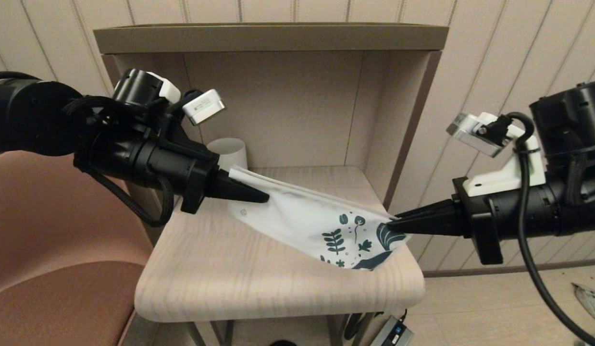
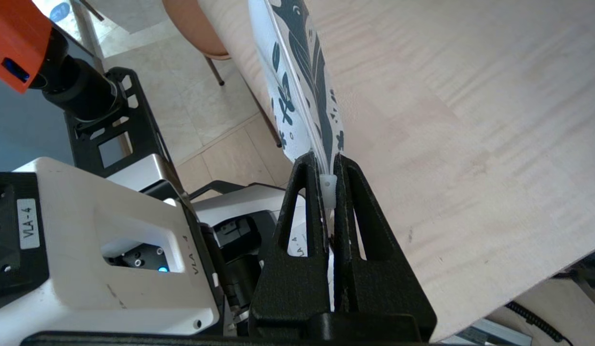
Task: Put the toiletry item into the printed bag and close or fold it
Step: Close the strorage bag and place it on the desk
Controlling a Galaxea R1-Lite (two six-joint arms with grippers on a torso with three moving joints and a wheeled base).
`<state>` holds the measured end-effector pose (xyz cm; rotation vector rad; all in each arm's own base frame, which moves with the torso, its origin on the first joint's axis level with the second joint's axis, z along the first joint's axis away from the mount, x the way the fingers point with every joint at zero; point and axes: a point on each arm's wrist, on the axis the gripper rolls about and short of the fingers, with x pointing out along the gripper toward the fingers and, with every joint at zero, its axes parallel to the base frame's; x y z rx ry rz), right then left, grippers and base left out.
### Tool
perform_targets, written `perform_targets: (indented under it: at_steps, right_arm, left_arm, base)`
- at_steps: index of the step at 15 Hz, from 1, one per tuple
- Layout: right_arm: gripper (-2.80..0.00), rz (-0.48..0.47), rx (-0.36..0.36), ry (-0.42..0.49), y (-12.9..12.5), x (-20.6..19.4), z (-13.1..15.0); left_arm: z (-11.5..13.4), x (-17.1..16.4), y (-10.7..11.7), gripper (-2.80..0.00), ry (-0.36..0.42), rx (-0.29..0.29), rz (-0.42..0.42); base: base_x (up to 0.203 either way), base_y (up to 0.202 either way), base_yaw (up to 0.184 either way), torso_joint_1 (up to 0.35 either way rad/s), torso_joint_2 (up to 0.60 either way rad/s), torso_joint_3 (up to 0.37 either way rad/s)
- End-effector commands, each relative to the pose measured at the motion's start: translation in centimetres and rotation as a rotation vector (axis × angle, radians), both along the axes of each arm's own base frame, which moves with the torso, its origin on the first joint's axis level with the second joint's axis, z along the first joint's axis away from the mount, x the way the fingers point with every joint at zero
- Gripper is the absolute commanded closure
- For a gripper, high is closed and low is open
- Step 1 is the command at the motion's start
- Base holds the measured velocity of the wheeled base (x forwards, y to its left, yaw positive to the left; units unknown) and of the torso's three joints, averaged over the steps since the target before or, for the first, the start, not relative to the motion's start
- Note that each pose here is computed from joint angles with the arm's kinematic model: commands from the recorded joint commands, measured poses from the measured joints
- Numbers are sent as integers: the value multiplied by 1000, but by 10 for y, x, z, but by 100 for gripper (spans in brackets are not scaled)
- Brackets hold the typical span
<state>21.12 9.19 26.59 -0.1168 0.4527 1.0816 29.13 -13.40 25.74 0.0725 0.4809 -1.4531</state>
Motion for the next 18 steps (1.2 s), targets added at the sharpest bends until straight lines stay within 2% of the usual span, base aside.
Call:
perform_targets:
  at_steps: [1, 7, 8, 10, 11, 18]
  right_arm:
    - [0, 6, -2, -6, -1, -1, 0]
    - [0, 21, -5, -4, 4, 3, -1]
    - [-280, 22, -7, -5, 4, 3, -2]
    - [-280, 24, -3, -12, 6, 10, -5]
    - [0, 25, -3, -14, 8, 13, -7]
    - [0, 33, 17, -46, 7, 14, 3]
  left_arm:
    - [0, 0, 0, 0, 0, -3, -5]
    - [-2, 1, -1, 0, 5, -1, -5]
    - [-1, 1, -1, 0, 6, -1, -6]
    - [1, -3, 0, 0, 0, -4, -7]
    - [3, -4, 1, 0, -3, -6, -7]
    - [2, -3, 1, 0, -3, -5, -7]
  base:
    - [0, 0, 0, 0, 0, 0]
    - [0, 0, 0, 0, 0, 0]
    - [0, 0, 0, 0, 0, 0]
    - [0, 0, 0, 0, 0, 0]
    - [0, 0, 0, 0, 0, 0]
    - [0, 0, 0, 0, 0, 0]
